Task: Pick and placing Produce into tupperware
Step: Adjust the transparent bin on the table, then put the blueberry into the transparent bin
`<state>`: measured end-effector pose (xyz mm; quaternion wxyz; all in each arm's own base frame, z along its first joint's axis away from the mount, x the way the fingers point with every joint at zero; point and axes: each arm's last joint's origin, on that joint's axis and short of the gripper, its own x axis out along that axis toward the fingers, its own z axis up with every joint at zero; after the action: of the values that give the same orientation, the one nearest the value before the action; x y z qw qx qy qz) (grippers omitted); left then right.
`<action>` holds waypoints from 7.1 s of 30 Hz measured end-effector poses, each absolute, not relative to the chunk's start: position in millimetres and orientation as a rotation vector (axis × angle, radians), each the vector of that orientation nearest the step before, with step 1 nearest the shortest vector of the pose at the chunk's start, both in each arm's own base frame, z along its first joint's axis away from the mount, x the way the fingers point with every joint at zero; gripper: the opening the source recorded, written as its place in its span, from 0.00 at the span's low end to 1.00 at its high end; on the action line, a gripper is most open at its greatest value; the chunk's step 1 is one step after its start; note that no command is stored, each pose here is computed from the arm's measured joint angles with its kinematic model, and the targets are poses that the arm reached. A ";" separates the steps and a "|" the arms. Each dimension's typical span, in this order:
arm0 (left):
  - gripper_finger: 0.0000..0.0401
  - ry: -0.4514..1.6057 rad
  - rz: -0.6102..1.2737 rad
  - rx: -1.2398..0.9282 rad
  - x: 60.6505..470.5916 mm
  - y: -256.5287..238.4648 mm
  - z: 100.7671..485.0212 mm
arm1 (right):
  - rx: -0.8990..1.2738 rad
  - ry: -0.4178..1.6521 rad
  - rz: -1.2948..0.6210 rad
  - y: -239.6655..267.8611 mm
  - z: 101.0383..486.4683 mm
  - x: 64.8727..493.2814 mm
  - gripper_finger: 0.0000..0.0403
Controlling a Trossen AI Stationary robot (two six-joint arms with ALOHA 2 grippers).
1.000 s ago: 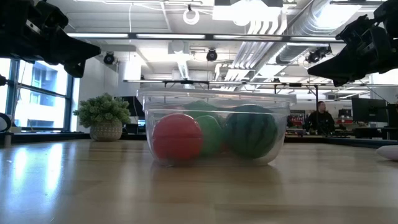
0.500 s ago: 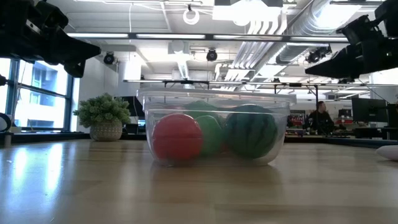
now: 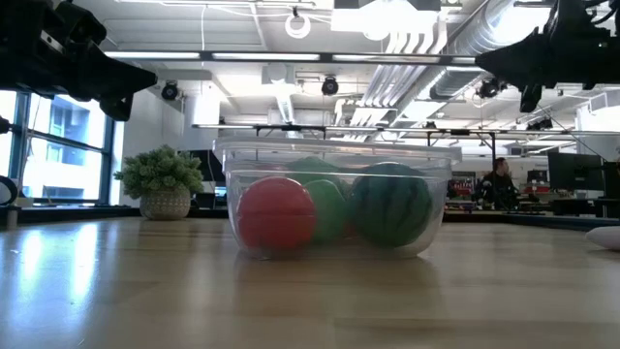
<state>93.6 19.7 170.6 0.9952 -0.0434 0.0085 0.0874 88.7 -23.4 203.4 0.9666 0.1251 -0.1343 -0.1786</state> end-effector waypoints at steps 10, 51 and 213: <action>0.00 0.017 0.175 -0.087 93.6 19.7 170.6 | 0.118 -0.336 -0.434 -24.6 211.8 85.8 0.03; 0.00 0.017 0.175 -0.087 93.6 19.7 170.6 | 0.150 0.699 -0.141 -32.1 177.2 248.8 0.22; 0.00 0.017 0.175 -0.087 93.6 19.7 170.6 | -0.047 0.853 0.077 -31.8 96.8 320.8 0.31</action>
<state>93.6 19.7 170.6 0.9952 -0.0434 0.0085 0.0872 320.8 -31.8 96.8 0.9094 -0.0228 0.4137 0.0372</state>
